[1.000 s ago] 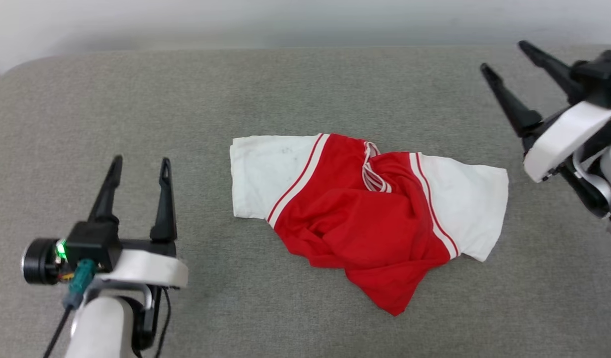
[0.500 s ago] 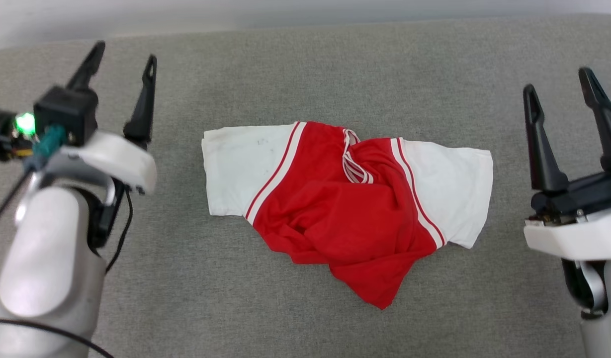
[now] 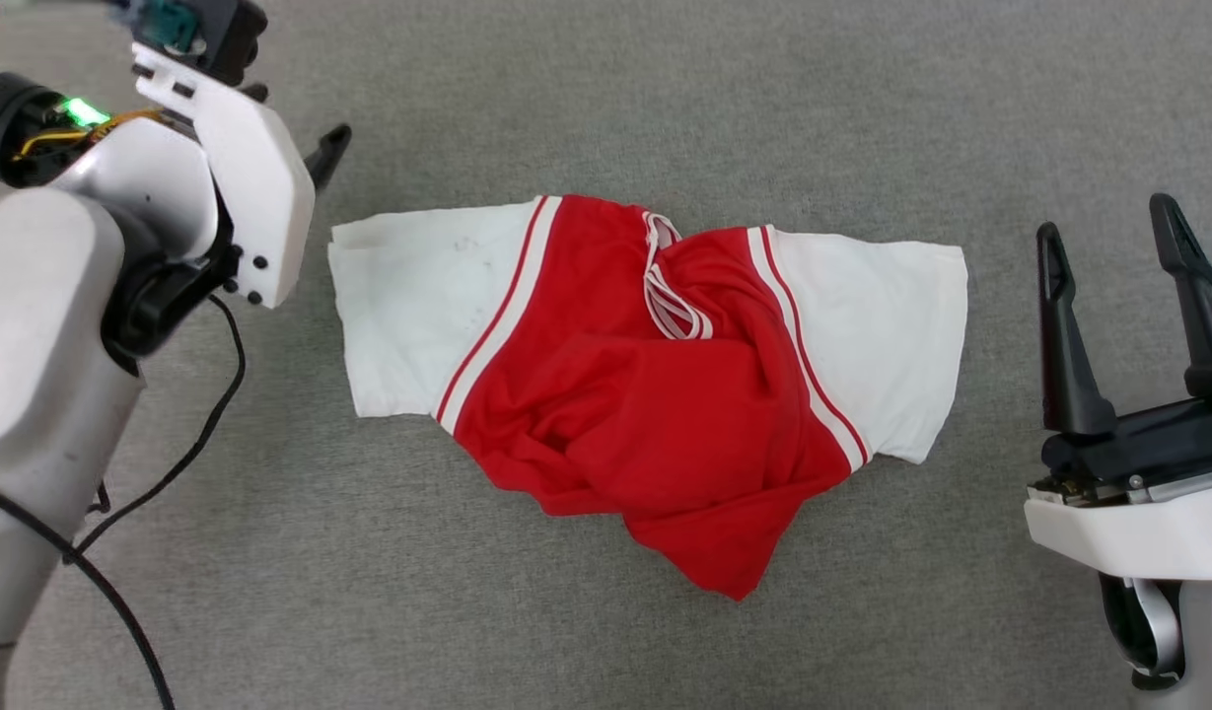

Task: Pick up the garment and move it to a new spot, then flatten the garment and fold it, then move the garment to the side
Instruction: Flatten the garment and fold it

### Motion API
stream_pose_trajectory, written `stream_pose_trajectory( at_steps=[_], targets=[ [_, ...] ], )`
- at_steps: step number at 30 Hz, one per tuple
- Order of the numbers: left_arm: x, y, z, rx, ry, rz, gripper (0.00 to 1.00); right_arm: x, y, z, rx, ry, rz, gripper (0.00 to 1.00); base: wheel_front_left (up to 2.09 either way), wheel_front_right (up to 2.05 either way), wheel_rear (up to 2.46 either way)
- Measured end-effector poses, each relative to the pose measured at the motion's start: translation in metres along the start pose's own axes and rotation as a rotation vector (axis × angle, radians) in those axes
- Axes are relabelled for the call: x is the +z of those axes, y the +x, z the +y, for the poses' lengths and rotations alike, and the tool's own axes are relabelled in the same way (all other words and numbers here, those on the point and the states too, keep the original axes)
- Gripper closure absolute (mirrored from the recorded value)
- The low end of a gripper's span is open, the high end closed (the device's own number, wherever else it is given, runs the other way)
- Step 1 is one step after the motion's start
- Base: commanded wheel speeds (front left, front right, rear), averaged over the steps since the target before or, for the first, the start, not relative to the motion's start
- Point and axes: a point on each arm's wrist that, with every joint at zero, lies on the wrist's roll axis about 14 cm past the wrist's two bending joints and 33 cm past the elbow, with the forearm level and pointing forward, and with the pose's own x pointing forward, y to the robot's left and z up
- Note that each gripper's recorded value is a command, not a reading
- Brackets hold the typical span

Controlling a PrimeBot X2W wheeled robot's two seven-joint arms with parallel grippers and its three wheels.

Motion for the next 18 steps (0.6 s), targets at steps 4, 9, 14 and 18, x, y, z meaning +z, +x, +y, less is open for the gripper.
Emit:
stream_pose_trajectory(
  at_steps=[4, 9, 14, 18],
  targets=[
    [-0.033, 0.017, -0.01, -0.08, 0.0, 0.217, 0.0, -0.01, 0.005, 0.0, 0.002, -0.005, 0.017, 0.0, 0.0, 0.0, 0.0],
    [-0.069, 0.03, -0.016, -0.145, -0.011, 0.435, 0.0, -0.022, 0.009, -0.002, 0.002, -0.014, 0.042, 0.0, 0.0, 0.0, 0.0],
    [-0.098, 0.037, -0.028, -0.205, 0.019, 0.593, 0.0, -0.034, 0.01, -0.004, 0.011, -0.04, 0.074, 0.0, 0.0, 0.0, 0.0],
    [-0.106, 0.039, -0.033, -0.231, 0.04, 0.65, 1.0, -0.04, 0.011, -0.005, 0.018, -0.048, 0.089, 0.0, 0.0, 0.0, 0.0]
  ],
)
